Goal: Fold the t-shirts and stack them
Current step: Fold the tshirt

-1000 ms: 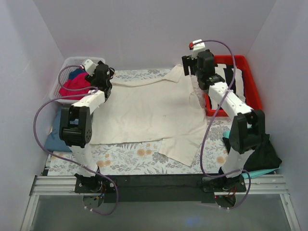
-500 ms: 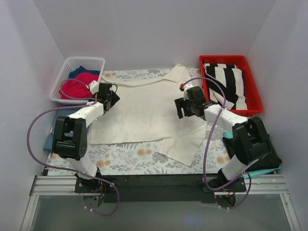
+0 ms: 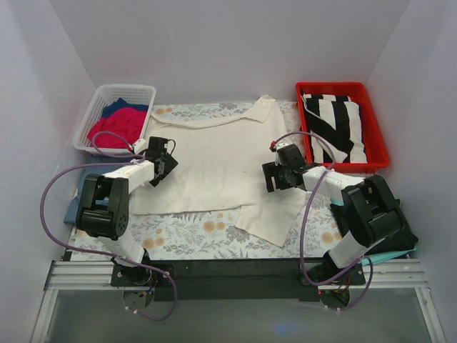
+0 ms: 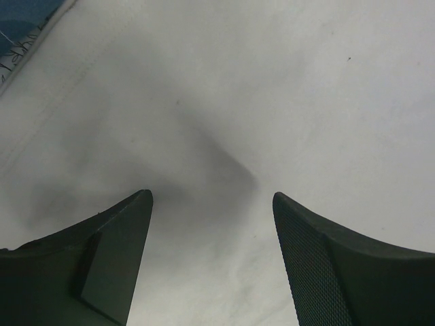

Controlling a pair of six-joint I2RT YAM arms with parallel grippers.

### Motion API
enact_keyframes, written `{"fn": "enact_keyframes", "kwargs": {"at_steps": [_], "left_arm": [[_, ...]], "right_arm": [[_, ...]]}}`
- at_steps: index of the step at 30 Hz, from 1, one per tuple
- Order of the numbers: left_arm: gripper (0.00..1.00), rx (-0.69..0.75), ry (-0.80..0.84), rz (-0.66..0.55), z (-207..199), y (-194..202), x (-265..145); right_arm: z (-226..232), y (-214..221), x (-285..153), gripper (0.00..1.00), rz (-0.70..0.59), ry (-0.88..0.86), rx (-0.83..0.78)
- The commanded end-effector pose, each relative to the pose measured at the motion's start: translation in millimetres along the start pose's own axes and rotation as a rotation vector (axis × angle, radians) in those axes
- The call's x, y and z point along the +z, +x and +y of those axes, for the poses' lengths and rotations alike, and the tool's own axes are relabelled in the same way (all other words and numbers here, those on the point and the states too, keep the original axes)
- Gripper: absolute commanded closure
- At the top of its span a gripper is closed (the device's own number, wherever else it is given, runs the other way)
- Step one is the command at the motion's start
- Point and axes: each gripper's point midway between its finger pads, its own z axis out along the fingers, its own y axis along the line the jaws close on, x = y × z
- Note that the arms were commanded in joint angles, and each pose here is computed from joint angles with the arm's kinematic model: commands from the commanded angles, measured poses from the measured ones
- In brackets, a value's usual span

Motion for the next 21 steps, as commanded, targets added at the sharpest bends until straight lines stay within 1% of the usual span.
{"fn": "enact_keyframes", "kwargs": {"at_steps": [1,4,6,9,10,12,14,15,16,17,21], "left_arm": [[0.29,0.005,-0.081,0.062,28.4,22.7,-1.2],[0.3,0.009,-0.095,0.075,33.6,27.5,-0.6],[0.3,0.011,-0.101,0.075,36.9,29.3,-1.4],[0.3,0.005,-0.106,0.076,40.6,30.5,-4.8],[0.3,0.002,-0.112,0.076,42.3,31.4,-6.0],[0.3,-0.01,-0.11,0.07,42.8,30.9,-9.4],[0.3,-0.015,-0.133,0.065,51.2,33.4,-12.2],[0.3,-0.041,-0.135,0.051,52.1,30.8,-15.4],[0.3,-0.041,-0.173,0.048,64.7,34.5,-17.4],[0.3,-0.048,-0.185,0.04,69.2,34.4,-19.2],[0.3,-0.091,-0.186,0.025,80.5,37.2,-29.2]], "right_arm": [[-10.2,29.5,-1.2,0.16,0.062,0.054,0.058],[-16.1,39.8,-7.5,0.17,0.077,0.082,0.092],[-21.3,54.5,-12.1,0.17,0.108,0.098,0.113],[-28.8,66.6,-26.3,0.17,0.13,0.139,0.129],[-30.1,65.3,-32.0,0.17,0.114,0.145,0.139],[-35.6,74.9,-39.1,0.16,0.126,0.171,0.139],[-40.6,73.4,-45.9,0.16,0.098,0.188,0.148],[-41.8,75.0,-48.4,0.16,0.091,0.19,0.15],[-43.1,75.0,-49.5,0.16,0.089,0.195,0.154],[-43.1,75.5,-50.6,0.16,0.09,0.195,0.155],[-41.6,80.9,-53.0,0.17,0.103,0.189,0.173]]}}
